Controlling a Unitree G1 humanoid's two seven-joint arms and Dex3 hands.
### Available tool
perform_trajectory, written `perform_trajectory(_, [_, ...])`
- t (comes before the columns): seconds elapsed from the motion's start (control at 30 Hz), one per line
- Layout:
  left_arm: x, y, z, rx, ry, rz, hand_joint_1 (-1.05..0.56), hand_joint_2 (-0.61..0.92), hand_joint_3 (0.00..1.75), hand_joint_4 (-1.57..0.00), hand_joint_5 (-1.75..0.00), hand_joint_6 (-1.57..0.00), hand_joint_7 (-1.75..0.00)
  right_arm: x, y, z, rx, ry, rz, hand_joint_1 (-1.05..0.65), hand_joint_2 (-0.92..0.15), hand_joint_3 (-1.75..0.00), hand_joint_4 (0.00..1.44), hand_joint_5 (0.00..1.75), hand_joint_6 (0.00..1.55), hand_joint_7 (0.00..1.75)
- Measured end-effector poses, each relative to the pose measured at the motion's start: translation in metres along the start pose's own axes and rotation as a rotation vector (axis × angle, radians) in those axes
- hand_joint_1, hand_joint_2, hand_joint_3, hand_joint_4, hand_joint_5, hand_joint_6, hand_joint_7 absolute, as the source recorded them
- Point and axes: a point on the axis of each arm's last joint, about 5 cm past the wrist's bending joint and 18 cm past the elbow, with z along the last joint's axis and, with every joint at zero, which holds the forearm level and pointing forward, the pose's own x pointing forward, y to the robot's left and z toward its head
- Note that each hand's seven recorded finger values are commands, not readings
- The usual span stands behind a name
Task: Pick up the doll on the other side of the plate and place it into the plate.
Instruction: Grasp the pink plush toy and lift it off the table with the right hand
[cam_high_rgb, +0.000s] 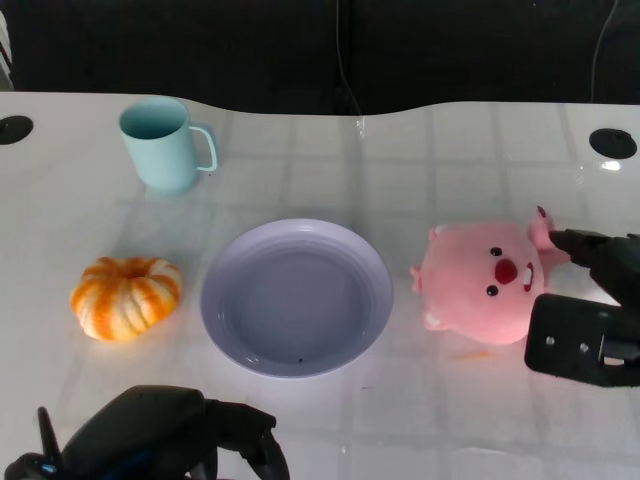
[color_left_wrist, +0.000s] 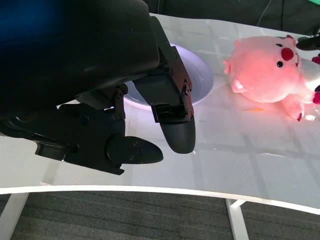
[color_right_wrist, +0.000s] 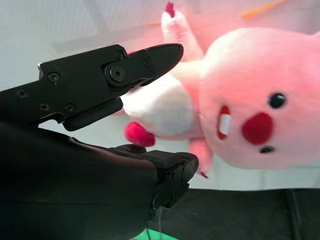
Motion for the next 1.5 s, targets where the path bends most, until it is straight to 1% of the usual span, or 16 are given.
perform_trajectory(0.23, [-0.001, 0.002, 0.003, -0.001, 0.009, 0.002, -0.20, 0.92, 0.31, -0.67, -1.26, -0.81, -0.70, 0.018, 0.009, -0.004, -0.037, 0.037, 0.070, -0.66, -0.92, -0.01, 0.18, 0.15, 0.29, 0.02])
perform_trajectory(0.53, [-0.005, 0.001, 0.007, 0.004, 0.018, -0.003, -0.21, 0.92, 0.30, -0.69, -1.27, -0.81, -0.70, 0.042, 0.020, -0.001, -0.067, 0.042, 0.090, -0.64, -0.92, -0.04, 0.43, 0.09, 0.56, 0.05])
perform_trajectory(0.67, [-0.005, 0.001, 0.009, 0.003, 0.013, 0.000, -0.20, 0.92, 0.29, -0.70, -1.30, -0.83, -0.70, 0.045, 0.029, -0.002, -0.062, 0.034, 0.029, -0.55, -0.92, -0.05, 0.59, 0.09, 0.70, 0.05])
perform_trajectory(0.7, [-0.005, 0.000, 0.009, 0.004, 0.013, -0.001, -0.20, 0.92, 0.29, -0.70, -1.31, -0.83, -0.70, 0.046, 0.032, -0.002, -0.048, 0.031, 0.000, -0.45, -0.92, -0.03, 0.72, 0.11, 0.82, 0.06])
perform_trajectory(0.83, [-0.005, 0.000, 0.009, 0.012, 0.015, -0.001, -0.19, 0.92, 0.29, -0.69, -1.37, -0.83, -0.70, 0.046, 0.044, -0.003, 0.045, 0.011, -0.135, -0.25, -0.92, -0.04, 0.94, 0.15, 1.03, 0.09])
perform_trajectory(0.87, [-0.005, 0.000, 0.009, 0.013, 0.015, 0.000, -0.19, 0.92, 0.28, -0.69, -1.37, -0.84, -0.69, 0.046, 0.047, -0.003, 0.058, 0.004, -0.165, -0.20, -0.92, -0.06, 1.03, 0.26, 1.12, 0.11])
perform_trajectory(0.93, [-0.006, 0.000, 0.009, 0.020, 0.015, 0.000, -0.19, 0.92, 0.27, -0.70, -1.38, -0.84, -0.69, 0.045, 0.050, -0.003, 0.083, -0.014, -0.228, -0.16, -0.92, -0.10, 0.93, 1.07, 1.26, 0.10])
perform_trajectory(0.97, [-0.006, 0.000, 0.010, 0.021, 0.015, 0.000, -0.19, 0.92, 0.27, -0.69, -1.38, -0.84, -0.69, 0.045, 0.052, -0.003, 0.094, -0.022, -0.254, -0.17, -0.92, -0.13, 0.86, 1.40, 1.25, 0.26])
perform_trajectory(1.0, [-0.007, 0.000, 0.010, 0.020, 0.016, -0.001, -0.20, 0.92, 0.27, -0.69, -1.38, -0.84, -0.69, 0.045, 0.053, -0.002, 0.102, -0.027, -0.275, -0.18, -0.91, -0.18, 0.86, 1.60, 1.00, 0.92])
perform_trajectory(1.03, [-0.007, 0.000, 0.010, 0.020, 0.017, -0.001, -0.20, 0.92, 0.28, -0.69, -1.38, -0.84, -0.69, 0.045, 0.054, -0.002, 0.108, -0.031, -0.290, -0.19, -0.91, -0.20, 0.83, 1.67, 0.87, 1.23])
perform_trajectory(1.1, [-0.007, 0.000, 0.009, 0.021, 0.021, 0.000, -0.20, 0.92, 0.27, -0.69, -1.37, -0.84, -0.68, 0.045, 0.055, -0.001, 0.121, -0.033, -0.309, -0.20, -0.90, -0.25, 0.82, 1.73, 0.72, 1.56])
perform_trajectory(1.17, [-0.008, 0.000, 0.009, 0.022, 0.023, 0.001, -0.20, 0.92, 0.27, -0.69, -1.32, -0.84, -0.68, 0.045, 0.056, 0.001, 0.134, -0.032, -0.309, -0.22, -0.90, -0.28, 0.79, 1.74, 0.70, 1.56])
perform_trajectory(1.23, [-0.008, 0.000, 0.009, 0.018, 0.023, 0.001, -0.20, 0.92, 0.28, -0.69, -1.29, -0.83, -0.68, 0.045, 0.057, 0.003, 0.146, -0.026, -0.309, -0.20, -0.70, -0.66, 0.84, 1.75, 0.75, 1.54])
perform_trajectory(1.3, [-0.009, 0.000, 0.008, 0.009, 0.023, -0.005, -0.19, 0.92, 0.28, -0.69, -1.27, -0.83, -0.68, 0.046, 0.057, 0.004, 0.164, -0.014, -0.313, -0.20, -0.54, -0.96, 0.84, 1.75, 0.72, 1.64])
perform_trajectory(1.4, [-0.009, 0.001, 0.008, 0.000, 0.019, -0.007, -0.20, 0.92, 0.28, -0.70, -1.25, -0.83, -0.68, 0.046, 0.056, 0.005, 0.179, -0.011, -0.324, -0.18, -0.43, -1.15, 0.84, 1.75, 0.69, 1.72])
perform_trajectory(1.5, [-0.009, 0.001, 0.008, 0.001, 0.019, -0.007, -0.20, 0.92, 0.29, -0.70, -1.23, -0.82, -0.69, 0.046, 0.051, 0.008, 0.214, -0.029, -0.366, -0.19, -0.42, -1.23, 0.86, 1.75, 0.72, 1.74])
